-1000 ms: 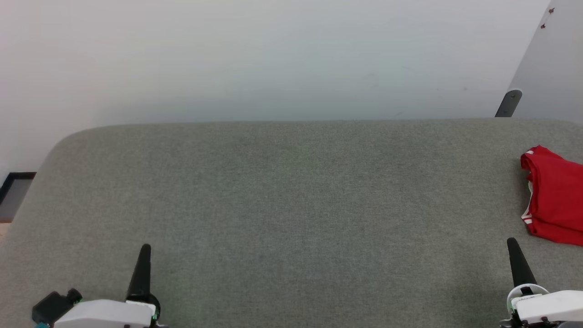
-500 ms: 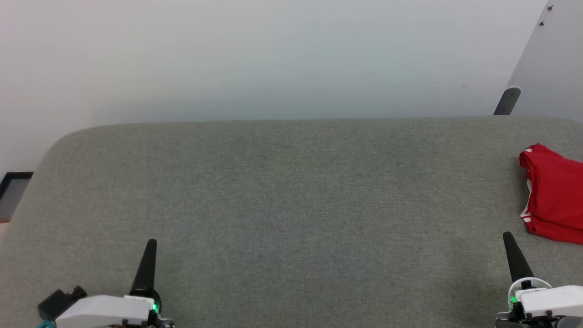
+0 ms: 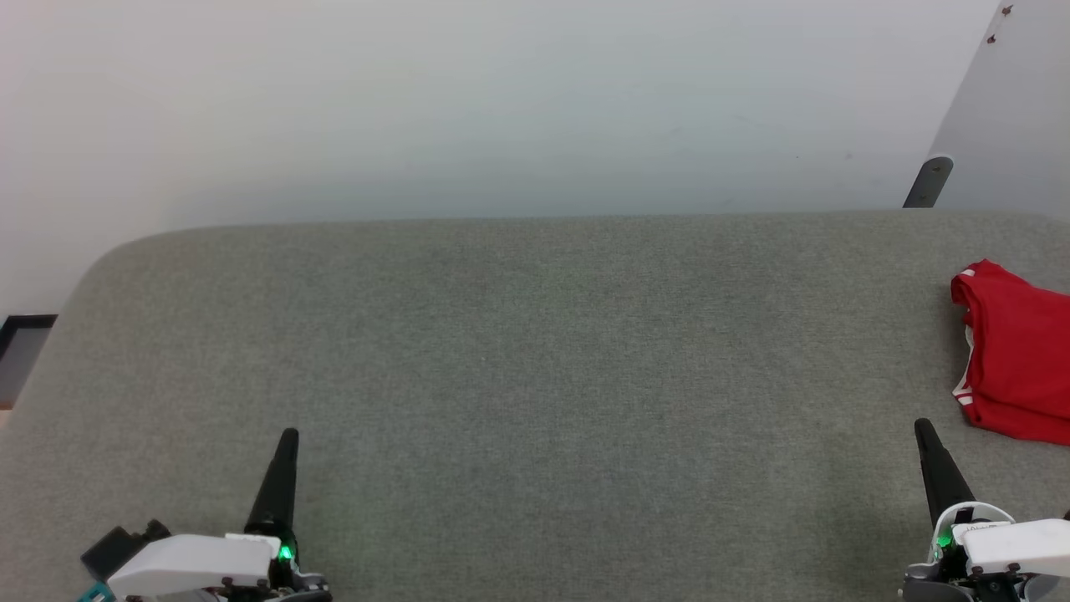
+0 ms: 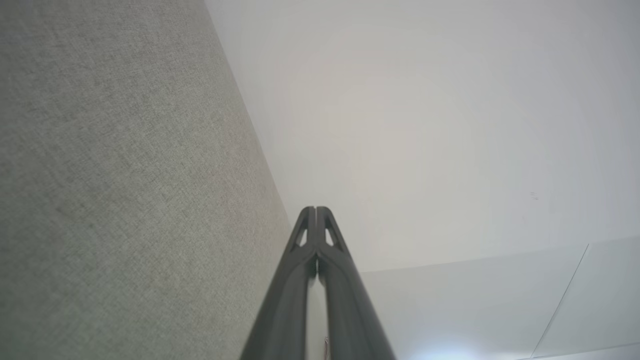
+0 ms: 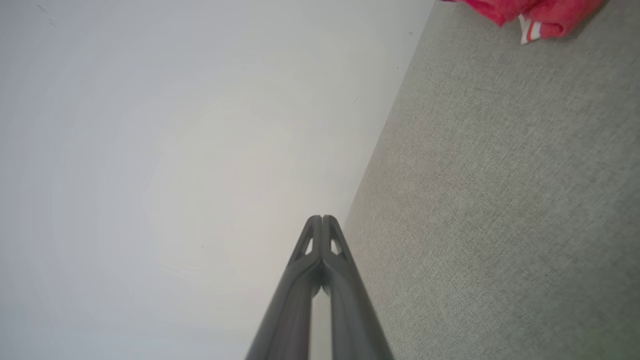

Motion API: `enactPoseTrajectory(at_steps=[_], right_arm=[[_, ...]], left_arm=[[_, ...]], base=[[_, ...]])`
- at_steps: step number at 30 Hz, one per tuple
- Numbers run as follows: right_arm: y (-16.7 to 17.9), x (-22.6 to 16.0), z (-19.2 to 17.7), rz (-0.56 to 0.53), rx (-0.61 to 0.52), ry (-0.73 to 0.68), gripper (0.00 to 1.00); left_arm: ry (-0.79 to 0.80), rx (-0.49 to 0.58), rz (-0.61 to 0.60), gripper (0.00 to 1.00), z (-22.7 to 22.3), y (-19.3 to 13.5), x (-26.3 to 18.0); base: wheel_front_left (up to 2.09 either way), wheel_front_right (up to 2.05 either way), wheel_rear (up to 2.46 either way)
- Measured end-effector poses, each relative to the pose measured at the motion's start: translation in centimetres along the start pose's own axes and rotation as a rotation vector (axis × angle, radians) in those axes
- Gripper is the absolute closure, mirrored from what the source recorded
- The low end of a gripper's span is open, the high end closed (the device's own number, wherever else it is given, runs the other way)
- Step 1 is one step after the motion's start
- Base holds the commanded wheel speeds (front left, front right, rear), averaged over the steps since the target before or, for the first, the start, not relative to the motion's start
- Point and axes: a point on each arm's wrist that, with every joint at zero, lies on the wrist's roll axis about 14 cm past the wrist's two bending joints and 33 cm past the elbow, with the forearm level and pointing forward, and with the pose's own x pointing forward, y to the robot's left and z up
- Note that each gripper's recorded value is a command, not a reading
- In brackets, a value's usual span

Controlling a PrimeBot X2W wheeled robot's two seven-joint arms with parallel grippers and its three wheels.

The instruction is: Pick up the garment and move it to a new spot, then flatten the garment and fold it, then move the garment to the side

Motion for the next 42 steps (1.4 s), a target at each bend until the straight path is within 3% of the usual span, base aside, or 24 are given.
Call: enactPoseTrajectory(at_steps=[29,42], right_arm=[[0.5,0.3,-0.5,0.023,0.239,0.018,1.00],[0.8,0.5,-0.4,0.032,0.248,0.018,1.00]], left_arm=[[0.045,-0.208,-0.027,1.00,-1.4,-0.8,0.8],[0.046,-0.216,-0.028,1.00,-1.5,-0.9,0.9]], base=[[0.00,0.00,0.00],[0.00,0.00,0.00]])
